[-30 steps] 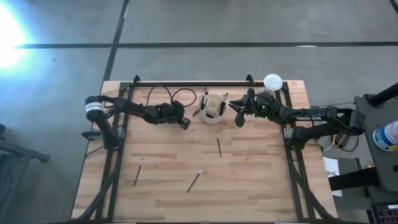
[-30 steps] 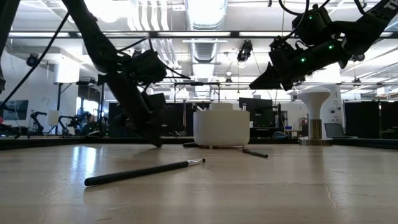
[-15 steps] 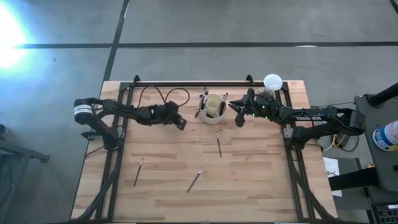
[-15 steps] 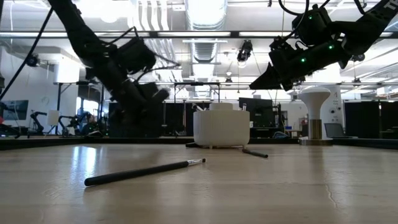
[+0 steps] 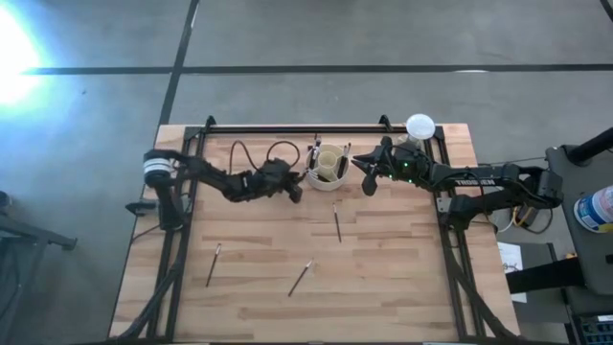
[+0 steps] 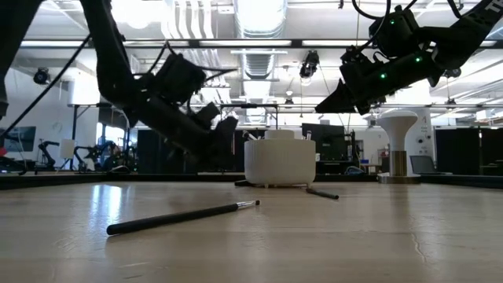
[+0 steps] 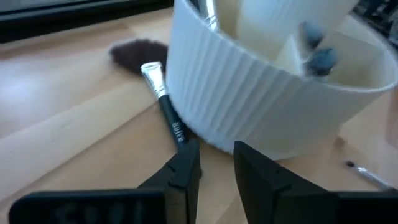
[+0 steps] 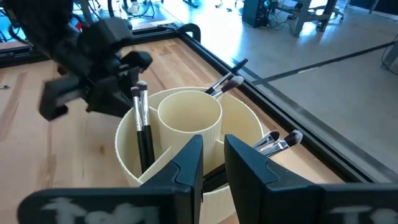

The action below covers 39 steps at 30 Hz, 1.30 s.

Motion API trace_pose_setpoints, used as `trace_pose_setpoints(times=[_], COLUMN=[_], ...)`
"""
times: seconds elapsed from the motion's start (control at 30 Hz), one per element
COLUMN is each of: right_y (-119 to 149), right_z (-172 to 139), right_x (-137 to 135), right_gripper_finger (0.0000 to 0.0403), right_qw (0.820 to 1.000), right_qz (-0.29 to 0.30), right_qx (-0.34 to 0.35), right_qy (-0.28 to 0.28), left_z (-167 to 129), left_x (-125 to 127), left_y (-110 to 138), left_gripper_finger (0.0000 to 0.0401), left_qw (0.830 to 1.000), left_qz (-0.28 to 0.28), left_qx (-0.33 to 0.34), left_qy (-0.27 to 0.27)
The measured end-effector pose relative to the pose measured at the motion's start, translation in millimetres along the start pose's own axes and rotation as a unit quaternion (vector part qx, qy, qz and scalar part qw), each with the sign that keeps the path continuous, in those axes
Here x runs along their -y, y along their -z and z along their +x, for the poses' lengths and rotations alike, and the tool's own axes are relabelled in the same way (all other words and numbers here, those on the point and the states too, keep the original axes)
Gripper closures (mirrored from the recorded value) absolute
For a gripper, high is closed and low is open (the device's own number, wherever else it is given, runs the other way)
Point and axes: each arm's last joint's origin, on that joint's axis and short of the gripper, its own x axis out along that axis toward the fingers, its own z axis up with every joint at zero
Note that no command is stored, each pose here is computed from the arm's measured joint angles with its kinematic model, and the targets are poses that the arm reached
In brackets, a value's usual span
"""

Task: Put items in baskets/containers
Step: Put the black silver highlighter brush into the pen organizer

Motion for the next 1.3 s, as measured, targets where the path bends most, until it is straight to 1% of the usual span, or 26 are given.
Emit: trace_pose_setpoints(times=[0.1, 0.17, 0.3, 0.43, 0.63, 0.8, 1.0, 1.2, 1.3], right_y=[0, 0, 0, 0, 0, 0, 0, 0, 0], right_z=[0, 0, 0, 0, 0, 0, 0, 0, 0], right_x=[0, 0, 0, 0, 0, 0, 0, 0, 0], right_gripper_finger=[0.0344, 0.0344, 0.0344, 0.0344, 0.0344, 0.0344, 0.0344, 0.0344, 0.0344], right_qw=[1.000, 1.000, 1.000, 1.000, 1.000, 1.000, 1.000, 1.000, 1.000], right_qz=[0.000, 0.000, 0.000, 0.000, 0.000, 0.000, 0.000, 0.000, 0.000], right_qx=[0.000, 0.000, 0.000, 0.000, 0.000, 0.000, 0.000, 0.000, 0.000], right_qy=[0.000, 0.000, 0.000, 0.000, 0.000, 0.000, 0.000, 0.000, 0.000], left_z=[6, 8, 12, 15, 16, 20, 22, 22, 28], left_x=[-5, -6, -4, -2, 0, 1, 2, 3, 5], left_y=[9, 12, 14, 11, 11, 10, 9, 8, 7], left_gripper_finger=[0.0309, 0.0309, 0.0309, 0.0309, 0.0309, 0.0309, 0.0309, 0.0309, 0.0309], left_qw=[0.999, 0.999, 0.999, 1.000, 1.000, 0.999, 0.998, 0.998, 0.999], left_qz=[0.002, 0.002, -0.002, 0.000, 0.003, 0.012, 0.020, 0.018, 0.016], left_qx=[-0.001, -0.002, 0.004, 0.011, 0.000, -0.027, -0.037, -0.036, -0.039], left_qy=[-0.036, -0.042, -0.036, -0.028, -0.016, -0.026, -0.043, -0.043, -0.034])
